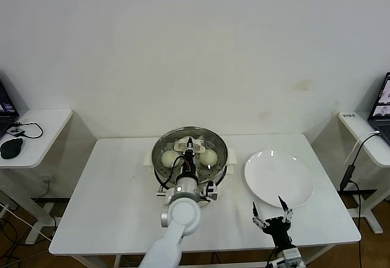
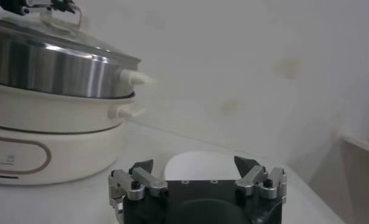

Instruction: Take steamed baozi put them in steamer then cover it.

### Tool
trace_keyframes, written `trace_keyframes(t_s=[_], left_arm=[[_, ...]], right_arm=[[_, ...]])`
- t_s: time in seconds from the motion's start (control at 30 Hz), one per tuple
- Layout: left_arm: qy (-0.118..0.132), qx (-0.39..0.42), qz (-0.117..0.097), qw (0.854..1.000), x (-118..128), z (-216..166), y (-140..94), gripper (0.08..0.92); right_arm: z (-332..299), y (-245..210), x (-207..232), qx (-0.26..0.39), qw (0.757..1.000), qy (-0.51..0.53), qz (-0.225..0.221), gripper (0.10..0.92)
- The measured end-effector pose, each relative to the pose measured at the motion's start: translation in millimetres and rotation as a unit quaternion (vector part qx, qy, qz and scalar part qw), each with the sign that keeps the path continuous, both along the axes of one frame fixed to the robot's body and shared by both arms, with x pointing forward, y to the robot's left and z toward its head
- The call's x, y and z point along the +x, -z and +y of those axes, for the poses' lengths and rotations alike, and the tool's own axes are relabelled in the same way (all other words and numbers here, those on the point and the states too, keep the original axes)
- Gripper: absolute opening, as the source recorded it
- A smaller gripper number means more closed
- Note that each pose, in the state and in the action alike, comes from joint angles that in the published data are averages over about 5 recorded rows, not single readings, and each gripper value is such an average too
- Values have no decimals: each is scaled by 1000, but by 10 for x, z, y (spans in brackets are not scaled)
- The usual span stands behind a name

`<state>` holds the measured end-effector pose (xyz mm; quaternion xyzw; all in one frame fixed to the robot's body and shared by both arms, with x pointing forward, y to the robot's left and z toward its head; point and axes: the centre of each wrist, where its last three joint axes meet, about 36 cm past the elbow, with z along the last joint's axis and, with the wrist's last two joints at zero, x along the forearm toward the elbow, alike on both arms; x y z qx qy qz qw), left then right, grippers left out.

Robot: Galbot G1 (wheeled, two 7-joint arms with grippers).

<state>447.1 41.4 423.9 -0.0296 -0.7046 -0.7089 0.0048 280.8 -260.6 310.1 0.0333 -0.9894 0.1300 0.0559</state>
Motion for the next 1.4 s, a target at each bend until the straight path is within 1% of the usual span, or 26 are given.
trace_keyframes(t_s=[0.13,0.3,0.6,0.8,0.87,0.97,1.1,1.2,1.3,1.4], left_arm=[[2,-7,1,1000,-27,-1,-7,217],[4,-13,-2,1000,-81,27,-39,364],[14,-28,-16,999,-304,205,-146,624],[26,-56,-28,998,-573,467,-275,785],[32,-75,-28,996,-704,569,-314,812],[40,-116,-23,992,-926,745,-339,821],[44,-194,-13,980,-1185,1058,-284,823],[38,-264,-9,964,-1336,1340,-205,823],[23,-336,-9,941,-1485,1607,-128,823],[2,-413,-3,911,-1658,1803,-47,823]], right_arm=[[15,4,-5,0,1000,-2,1,823],[28,9,-16,-1,1000,-4,3,823],[8,18,-59,-5,1000,-4,7,823],[-35,12,-105,-8,1000,-6,10,823],[-53,8,-125,-8,1000,-8,11,823],[-90,3,-162,-7,1000,-13,12,823],[-134,6,-214,-3,1000,-22,15,823],[-164,11,-256,0,999,-31,17,823],[-191,4,-303,1,999,-39,19,823],[-213,-15,-358,3,999,-47,22,823]])
